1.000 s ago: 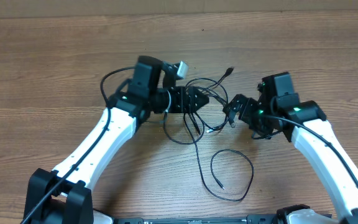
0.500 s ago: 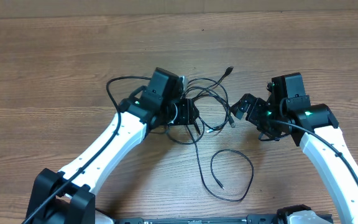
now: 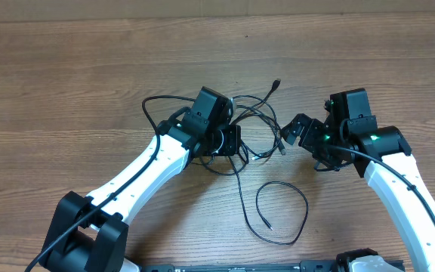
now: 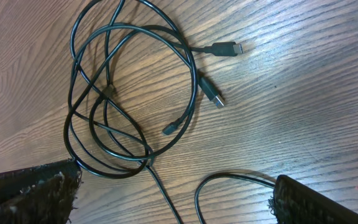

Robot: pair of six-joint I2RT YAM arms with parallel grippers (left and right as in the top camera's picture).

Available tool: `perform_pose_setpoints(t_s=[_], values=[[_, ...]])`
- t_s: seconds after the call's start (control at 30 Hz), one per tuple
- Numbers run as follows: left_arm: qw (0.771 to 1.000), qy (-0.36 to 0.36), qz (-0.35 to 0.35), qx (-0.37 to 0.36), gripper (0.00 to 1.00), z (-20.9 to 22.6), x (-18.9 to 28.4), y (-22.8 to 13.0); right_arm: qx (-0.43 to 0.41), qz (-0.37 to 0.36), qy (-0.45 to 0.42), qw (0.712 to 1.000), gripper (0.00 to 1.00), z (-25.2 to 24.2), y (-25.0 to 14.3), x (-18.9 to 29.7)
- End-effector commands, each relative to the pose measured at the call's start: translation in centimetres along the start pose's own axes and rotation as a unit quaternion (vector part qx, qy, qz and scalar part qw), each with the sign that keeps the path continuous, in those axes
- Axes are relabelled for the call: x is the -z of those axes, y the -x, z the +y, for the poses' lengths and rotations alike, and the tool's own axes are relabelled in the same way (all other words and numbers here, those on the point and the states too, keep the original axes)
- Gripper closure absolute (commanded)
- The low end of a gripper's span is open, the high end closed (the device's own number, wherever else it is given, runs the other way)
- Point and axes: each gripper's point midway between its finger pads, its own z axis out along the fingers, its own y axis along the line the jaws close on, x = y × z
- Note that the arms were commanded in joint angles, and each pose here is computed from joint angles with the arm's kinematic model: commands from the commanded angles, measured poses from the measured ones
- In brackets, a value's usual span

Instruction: Untangle cables

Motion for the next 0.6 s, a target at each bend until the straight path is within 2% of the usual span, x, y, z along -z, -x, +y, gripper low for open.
perform_pose_setpoints(t_s=[0.0,0.17,0.5,0.53,0.57], values=[[1.0,-0.017,-0.011,0.001,0.96,-0.6,0.9,1.1,0.009,-0.016,0.005,1.0,0.0,0.5,0.8,0.7],[0.997,-0.061,-0.051,0.005,0.96,-1.9,4.5,3.7,0.009,-0.016,0.005,1.0,0.0,0.5,0.8,0.7],[0.984,-0.08,-0.158,0.003,0.95,-1.8,12.1,7.4,0.009,-0.016,0.005,1.0,0.0,0.5,0.8,0.7],[0.985,-0.075,-0.157,0.004,0.82,-1.6,12.1,7.3,0.009,-0.016,0.005,1.0,0.0,0.5,0.8,0.7],[0.986,-0.072,-0.151,0.006,0.54,-1.4,12.0,7.0,0.009,-0.016,0.005,1.0,0.0,0.5,0.8,0.7]])
